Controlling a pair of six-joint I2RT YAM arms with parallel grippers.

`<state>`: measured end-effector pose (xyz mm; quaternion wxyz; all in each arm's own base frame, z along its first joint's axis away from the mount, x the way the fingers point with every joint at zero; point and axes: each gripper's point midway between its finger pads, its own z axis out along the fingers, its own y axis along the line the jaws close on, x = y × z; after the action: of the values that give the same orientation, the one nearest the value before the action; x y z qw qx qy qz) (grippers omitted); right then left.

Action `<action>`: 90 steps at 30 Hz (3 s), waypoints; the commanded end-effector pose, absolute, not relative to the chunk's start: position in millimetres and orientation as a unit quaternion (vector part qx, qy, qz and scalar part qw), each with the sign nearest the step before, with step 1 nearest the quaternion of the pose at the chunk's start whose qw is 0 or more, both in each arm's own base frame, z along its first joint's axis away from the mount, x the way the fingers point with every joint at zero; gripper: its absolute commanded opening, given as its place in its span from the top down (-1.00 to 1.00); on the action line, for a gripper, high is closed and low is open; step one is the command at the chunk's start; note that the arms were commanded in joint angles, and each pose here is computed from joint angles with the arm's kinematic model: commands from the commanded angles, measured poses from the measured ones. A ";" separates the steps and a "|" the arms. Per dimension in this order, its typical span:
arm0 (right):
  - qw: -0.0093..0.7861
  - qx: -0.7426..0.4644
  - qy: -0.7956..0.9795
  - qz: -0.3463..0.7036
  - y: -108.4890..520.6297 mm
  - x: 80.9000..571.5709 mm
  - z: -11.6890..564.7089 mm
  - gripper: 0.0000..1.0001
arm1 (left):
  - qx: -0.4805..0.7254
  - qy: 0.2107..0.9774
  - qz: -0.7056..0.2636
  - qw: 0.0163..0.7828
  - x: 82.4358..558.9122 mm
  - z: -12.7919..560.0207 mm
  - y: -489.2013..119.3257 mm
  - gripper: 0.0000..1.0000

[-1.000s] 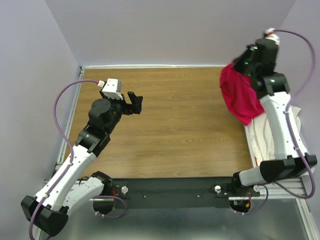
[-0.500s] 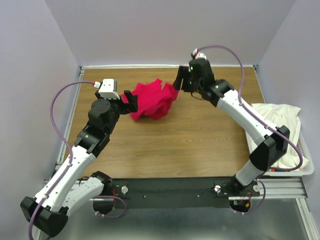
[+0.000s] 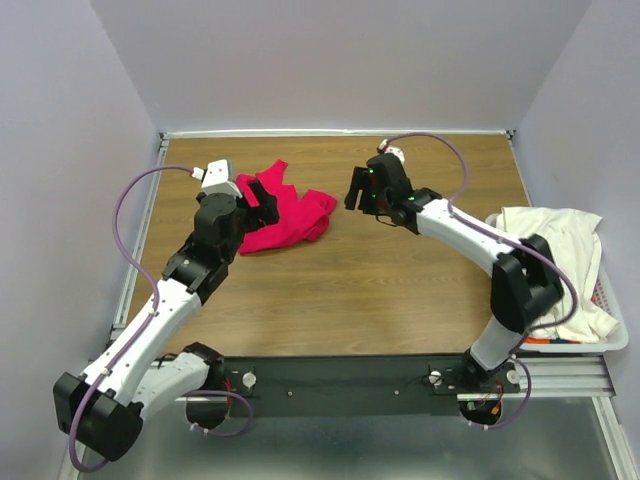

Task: Fold and stack the t-shirts
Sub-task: Move the tshirt to the center of the board, then flatten the tshirt out

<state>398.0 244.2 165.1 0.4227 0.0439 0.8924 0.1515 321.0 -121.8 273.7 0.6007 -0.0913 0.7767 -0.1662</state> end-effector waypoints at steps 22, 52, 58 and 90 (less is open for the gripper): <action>0.330 0.022 0.886 0.325 374.2 431.4 55.4 -0.32 | -0.359 0.839 -0.074 0.402 329.8 67.5 -45.6 -0.68; 0.514 -0.016 0.808 0.287 309.4 417.7 243.9 0.99 | -0.231 0.770 -0.149 0.576 357.9 238.7 -60.8 1.00; 0.615 -0.040 0.736 0.281 268.1 384.6 370.2 0.99 | -0.186 0.716 -0.165 0.653 324.7 354.6 -54.2 1.00; 0.473 0.060 0.865 0.156 213.0 385.9 217.3 -0.70 | -0.294 0.790 -0.160 0.513 349.8 194.2 -21.0 -0.52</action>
<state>434.5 240.3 227.5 0.4870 -0.0202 0.8628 0.1344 369.4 -12.3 217.7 0.5283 -0.2775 0.7917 -0.1307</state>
